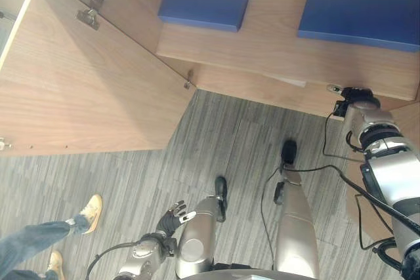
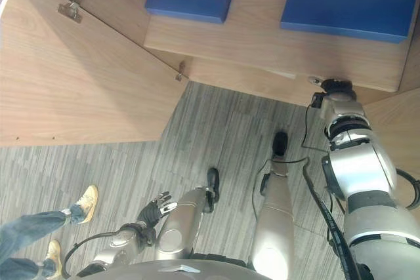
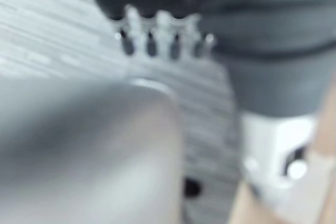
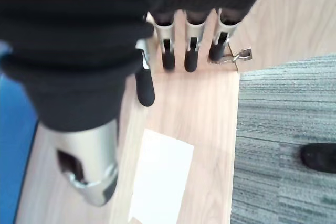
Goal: Put the empty folder in the office cabinet
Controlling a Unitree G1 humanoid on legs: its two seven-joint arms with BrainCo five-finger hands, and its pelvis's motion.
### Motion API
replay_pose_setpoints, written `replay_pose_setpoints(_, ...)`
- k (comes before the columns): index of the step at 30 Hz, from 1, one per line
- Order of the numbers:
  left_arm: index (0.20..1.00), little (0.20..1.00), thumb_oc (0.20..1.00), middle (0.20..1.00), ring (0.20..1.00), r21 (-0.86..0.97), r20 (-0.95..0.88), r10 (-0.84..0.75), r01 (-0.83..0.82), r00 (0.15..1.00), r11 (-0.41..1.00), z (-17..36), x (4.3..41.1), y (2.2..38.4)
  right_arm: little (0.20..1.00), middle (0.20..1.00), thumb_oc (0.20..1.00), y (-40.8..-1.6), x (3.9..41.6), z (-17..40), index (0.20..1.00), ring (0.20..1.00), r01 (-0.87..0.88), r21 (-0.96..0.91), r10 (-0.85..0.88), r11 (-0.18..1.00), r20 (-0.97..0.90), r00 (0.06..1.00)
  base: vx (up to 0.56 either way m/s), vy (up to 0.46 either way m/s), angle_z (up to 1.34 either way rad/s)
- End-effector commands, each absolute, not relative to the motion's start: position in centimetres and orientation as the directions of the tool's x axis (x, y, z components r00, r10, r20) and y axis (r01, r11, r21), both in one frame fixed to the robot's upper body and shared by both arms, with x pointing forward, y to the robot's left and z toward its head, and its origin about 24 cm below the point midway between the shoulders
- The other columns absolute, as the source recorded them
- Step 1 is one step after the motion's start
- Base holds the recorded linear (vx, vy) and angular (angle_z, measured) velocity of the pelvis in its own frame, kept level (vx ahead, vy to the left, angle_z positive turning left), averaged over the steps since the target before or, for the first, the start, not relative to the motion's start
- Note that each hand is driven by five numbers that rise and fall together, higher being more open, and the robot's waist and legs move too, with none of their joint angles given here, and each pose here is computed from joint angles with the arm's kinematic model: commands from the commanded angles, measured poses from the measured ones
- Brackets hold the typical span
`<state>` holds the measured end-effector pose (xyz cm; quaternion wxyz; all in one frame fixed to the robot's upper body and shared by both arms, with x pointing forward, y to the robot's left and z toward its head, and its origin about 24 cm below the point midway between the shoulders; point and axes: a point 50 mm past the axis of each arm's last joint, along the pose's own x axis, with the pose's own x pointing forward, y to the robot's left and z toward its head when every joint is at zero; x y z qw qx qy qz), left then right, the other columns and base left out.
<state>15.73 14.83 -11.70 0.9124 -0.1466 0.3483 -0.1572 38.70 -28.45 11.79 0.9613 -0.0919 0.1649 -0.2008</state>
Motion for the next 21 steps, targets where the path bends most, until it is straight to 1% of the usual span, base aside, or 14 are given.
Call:
replay_pose_setpoints(1,1.000,1.000,1.000,1.000,1.000,-0.283,-0.600,-0.321,0.181,0.732,0.942,-11.5,15.4,17.2,1.000,1.000,1.000,-28.2,39.3,15.3,1.000,1.000,0.324,-0.306,-0.339,0.895,0.006,0.941,-0.13,0.175,-0.04)
replay_pose_setpoints(2,1.000,1.000,1.000,1.000,1.000,-0.261,-0.587,-0.295,0.169,0.754,0.950,-11.1,16.0,17.3,1.000,1.000,1.000,-26.6,38.9,13.9,1.000,1.000,0.198,-0.309,-0.198,0.930,0.031,0.980,-0.14,0.175,-0.04)
replay_pose_setpoints(4,1.000,1.000,1.000,1.000,1.000,-0.247,-0.569,-0.278,0.162,0.773,0.955,-10.8,16.7,17.4,1.000,1.000,1.000,-25.4,38.6,13.1,1.000,1.000,0.111,-0.310,-0.099,0.944,0.053,0.994,-0.23,0.133,-0.12)
replay_pose_setpoints(6,1.000,1.000,1.000,1.000,1.000,-0.230,-0.545,-0.237,0.129,0.804,0.965,-10.1,18.0,17.9,1.000,1.000,1.000,-23.8,37.1,10.8,1.000,1.000,0.001,-0.323,0.016,0.946,0.052,0.999,-0.26,0.201,-0.25)
replay_pose_setpoints(7,1.000,1.000,1.000,1.000,1.000,-0.231,-0.519,-0.216,0.108,0.827,0.967,-9.7,18.9,18.1,1.000,1.000,1.000,-22.3,35.9,9.1,1.000,1.000,-0.102,-0.358,0.120,0.928,0.029,0.992,-0.20,0.186,-0.19)
replay_pose_setpoints(8,1.000,1.000,1.000,1.000,1.000,-0.230,-0.518,-0.213,0.105,0.828,0.967,-9.7,18.9,18.2,1.000,1.000,1.000,-22.1,35.8,8.9,1.000,1.000,-0.110,-0.367,0.128,0.924,0.026,0.991,-0.22,0.183,-0.15)
replay_pose_setpoints(10,1.000,1.000,1.000,1.000,1.000,-0.214,-0.506,-0.190,0.091,0.842,0.973,-9.5,19.4,18.5,1.000,1.000,1.000,-21.0,34.3,6.9,1.000,1.000,-0.183,-0.416,0.196,0.891,-0.013,0.981,-0.21,0.161,-0.26)
replay_pose_setpoints(11,1.000,1.000,1.000,1.000,1.000,-0.212,-0.513,-0.168,0.065,0.842,0.975,-9.6,19.3,18.7,1.000,1.000,1.000,-20.7,32.5,4.8,1.000,1.000,-0.224,-0.470,0.223,0.854,-0.057,0.973,-0.23,0.168,-0.26)
replay_pose_setpoints(17,1.000,1.000,1.000,1.000,1.000,-0.232,-0.506,-0.112,-0.010,0.855,0.973,-10.2,18.5,19.6,1.000,1.000,1.000,-22.0,28.8,1.4,1.000,1.000,-0.167,-0.467,0.146,0.868,-0.081,0.986,-0.33,0.190,-0.17)
replay_pose_setpoints(19,1.000,1.000,1.000,1.000,1.000,-0.229,-0.497,-0.097,-0.023,0.862,0.973,-10.1,18.5,20.0,1.000,1.000,1.000,-22.3,28.0,0.8,1.000,1.000,-0.122,-0.477,0.101,0.870,-0.070,0.992,-0.30,0.181,0.13)
replay_pose_setpoints(21,1.000,1.000,1.000,1.000,1.000,-0.235,-0.489,-0.107,-0.012,0.866,0.972,-9.9,18.4,20.4,1.000,1.000,1.000,-23.1,26.5,0.0,1.000,1.000,-0.036,-0.476,0.016,0.879,-0.046,0.999,-0.30,0.202,-0.10)
